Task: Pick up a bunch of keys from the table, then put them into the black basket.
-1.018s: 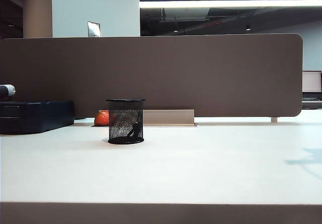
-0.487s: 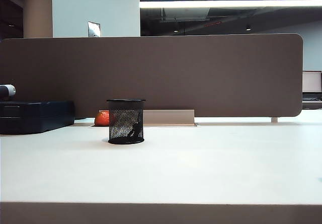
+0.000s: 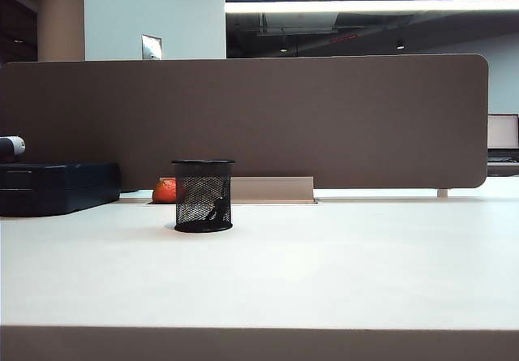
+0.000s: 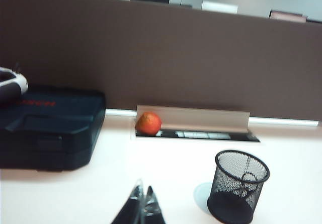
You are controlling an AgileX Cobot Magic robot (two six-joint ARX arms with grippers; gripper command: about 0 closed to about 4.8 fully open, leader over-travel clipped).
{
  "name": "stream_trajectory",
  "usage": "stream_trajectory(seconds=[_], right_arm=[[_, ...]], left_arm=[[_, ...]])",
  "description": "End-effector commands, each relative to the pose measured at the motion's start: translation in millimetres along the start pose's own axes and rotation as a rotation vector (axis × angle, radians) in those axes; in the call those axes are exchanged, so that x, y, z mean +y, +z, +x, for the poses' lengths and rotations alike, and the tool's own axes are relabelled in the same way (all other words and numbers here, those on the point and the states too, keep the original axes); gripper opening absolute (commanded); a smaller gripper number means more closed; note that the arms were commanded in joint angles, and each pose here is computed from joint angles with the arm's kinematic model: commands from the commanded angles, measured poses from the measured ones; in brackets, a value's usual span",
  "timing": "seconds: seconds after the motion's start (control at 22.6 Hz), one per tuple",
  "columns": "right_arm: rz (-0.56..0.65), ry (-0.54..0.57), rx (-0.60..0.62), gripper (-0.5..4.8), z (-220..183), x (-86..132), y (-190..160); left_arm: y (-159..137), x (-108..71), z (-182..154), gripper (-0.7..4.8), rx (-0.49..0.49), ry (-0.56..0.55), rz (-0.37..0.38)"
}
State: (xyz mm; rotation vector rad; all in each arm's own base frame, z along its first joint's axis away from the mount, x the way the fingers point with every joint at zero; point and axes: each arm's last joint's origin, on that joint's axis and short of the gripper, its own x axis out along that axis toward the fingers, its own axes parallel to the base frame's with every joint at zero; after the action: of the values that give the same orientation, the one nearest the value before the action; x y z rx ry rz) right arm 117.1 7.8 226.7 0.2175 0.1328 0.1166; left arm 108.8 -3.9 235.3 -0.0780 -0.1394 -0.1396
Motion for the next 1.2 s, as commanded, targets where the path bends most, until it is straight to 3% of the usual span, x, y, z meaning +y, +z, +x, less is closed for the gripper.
stream_trajectory(seconds=[0.04, 0.44, 0.75, 1.2], right_arm=[[-0.003, 0.005, -0.038, -0.06, -3, -1, -3], [-0.002, 0.006, -0.033, -0.06, -5, -7, -37], [-0.021, 0.021, -0.117, -0.06, -12, -13, -62], [-0.071, -0.018, -0.123, -0.06, -12, -14, -62]], left_arm=[[-5, -0.7, -10, -0.05, -0.074, -0.004, 0.004], [-37, 0.4, -22, -0.05, -0.063, -0.003, 0.01], [-48, 1.7, -20, -0.05, -0.045, 0.019, 0.014], [-51, 2.0, -20, -0.05, -0.014, 0.018, 0.006]])
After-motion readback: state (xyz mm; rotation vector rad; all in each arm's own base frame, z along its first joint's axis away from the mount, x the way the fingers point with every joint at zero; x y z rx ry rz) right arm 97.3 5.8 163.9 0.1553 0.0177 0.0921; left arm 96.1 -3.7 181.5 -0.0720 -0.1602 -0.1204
